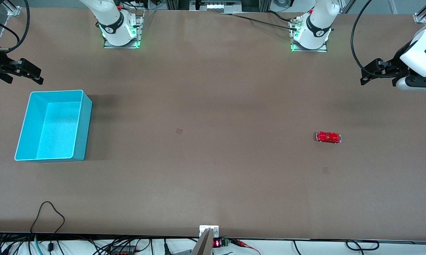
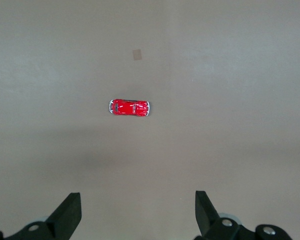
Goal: Wind red beetle toy and store in blue box
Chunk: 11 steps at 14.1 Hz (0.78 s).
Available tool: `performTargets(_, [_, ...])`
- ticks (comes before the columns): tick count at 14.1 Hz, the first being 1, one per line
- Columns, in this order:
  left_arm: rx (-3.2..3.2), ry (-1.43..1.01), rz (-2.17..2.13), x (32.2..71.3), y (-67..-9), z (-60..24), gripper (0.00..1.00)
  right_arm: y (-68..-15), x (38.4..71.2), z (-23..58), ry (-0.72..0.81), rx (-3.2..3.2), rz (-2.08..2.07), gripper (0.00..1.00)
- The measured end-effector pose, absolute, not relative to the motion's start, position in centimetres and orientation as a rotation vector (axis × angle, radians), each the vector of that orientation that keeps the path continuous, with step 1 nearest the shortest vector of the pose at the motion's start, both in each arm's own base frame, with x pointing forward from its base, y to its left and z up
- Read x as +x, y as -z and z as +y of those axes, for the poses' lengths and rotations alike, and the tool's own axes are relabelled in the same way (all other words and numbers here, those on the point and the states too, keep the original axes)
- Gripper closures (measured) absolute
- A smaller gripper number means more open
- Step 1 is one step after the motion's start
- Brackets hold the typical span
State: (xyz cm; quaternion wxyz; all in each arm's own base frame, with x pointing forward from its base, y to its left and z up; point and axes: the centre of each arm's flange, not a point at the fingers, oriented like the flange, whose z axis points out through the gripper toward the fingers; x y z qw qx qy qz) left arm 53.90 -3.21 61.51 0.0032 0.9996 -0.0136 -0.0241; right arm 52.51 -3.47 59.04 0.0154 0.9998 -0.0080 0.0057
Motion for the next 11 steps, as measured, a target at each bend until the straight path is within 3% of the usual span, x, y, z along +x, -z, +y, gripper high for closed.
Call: performTargets(11, [3.133, 0.165, -0.048, 53.33, -60.98, -3.37, 0.0, -58.87, 52.63, -3.46, -0.016, 3.11, -0.025, 0.0])
